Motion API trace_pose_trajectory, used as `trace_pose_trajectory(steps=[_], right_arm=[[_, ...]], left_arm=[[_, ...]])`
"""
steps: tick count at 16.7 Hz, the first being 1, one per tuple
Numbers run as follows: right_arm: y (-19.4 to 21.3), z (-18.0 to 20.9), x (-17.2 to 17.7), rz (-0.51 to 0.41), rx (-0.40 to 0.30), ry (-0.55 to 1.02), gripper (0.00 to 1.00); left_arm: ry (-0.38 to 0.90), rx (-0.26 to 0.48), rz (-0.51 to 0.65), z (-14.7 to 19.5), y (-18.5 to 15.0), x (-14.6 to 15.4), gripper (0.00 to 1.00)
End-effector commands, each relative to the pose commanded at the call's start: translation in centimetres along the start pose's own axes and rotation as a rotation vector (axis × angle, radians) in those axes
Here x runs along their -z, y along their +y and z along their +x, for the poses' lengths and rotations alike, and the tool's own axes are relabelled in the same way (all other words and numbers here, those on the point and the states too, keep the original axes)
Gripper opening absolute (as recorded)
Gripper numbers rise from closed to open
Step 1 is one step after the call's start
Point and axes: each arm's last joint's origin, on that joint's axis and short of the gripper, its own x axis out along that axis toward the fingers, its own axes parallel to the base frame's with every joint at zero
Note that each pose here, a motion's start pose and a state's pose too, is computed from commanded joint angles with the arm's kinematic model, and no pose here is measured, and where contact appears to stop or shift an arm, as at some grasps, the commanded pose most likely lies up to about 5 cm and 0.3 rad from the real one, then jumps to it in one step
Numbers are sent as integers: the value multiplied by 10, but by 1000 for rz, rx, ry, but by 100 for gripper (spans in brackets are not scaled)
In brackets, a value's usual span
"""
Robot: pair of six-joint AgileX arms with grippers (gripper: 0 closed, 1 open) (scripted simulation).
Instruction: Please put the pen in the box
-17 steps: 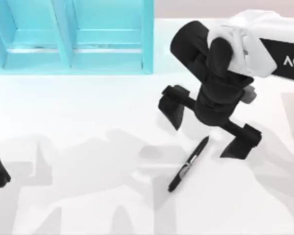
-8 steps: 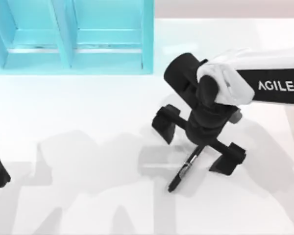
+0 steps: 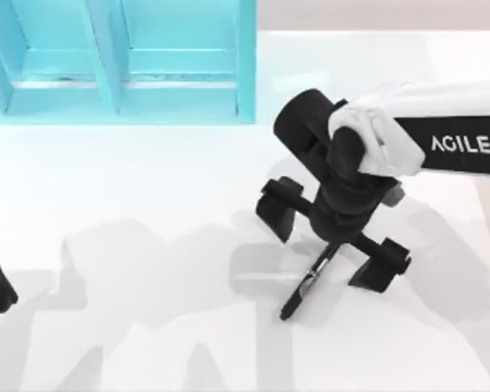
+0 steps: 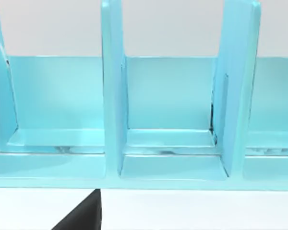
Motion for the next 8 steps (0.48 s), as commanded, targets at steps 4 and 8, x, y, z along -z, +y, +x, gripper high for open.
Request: trace_pose_trajectory(steps=[4,8], right_arm=[[0,0,0,0,0,0,47],[0,0,0,0,0,0,17]], left_arm=[[0,0,0,0,0,0,100],[0,0,0,0,0,0,100]])
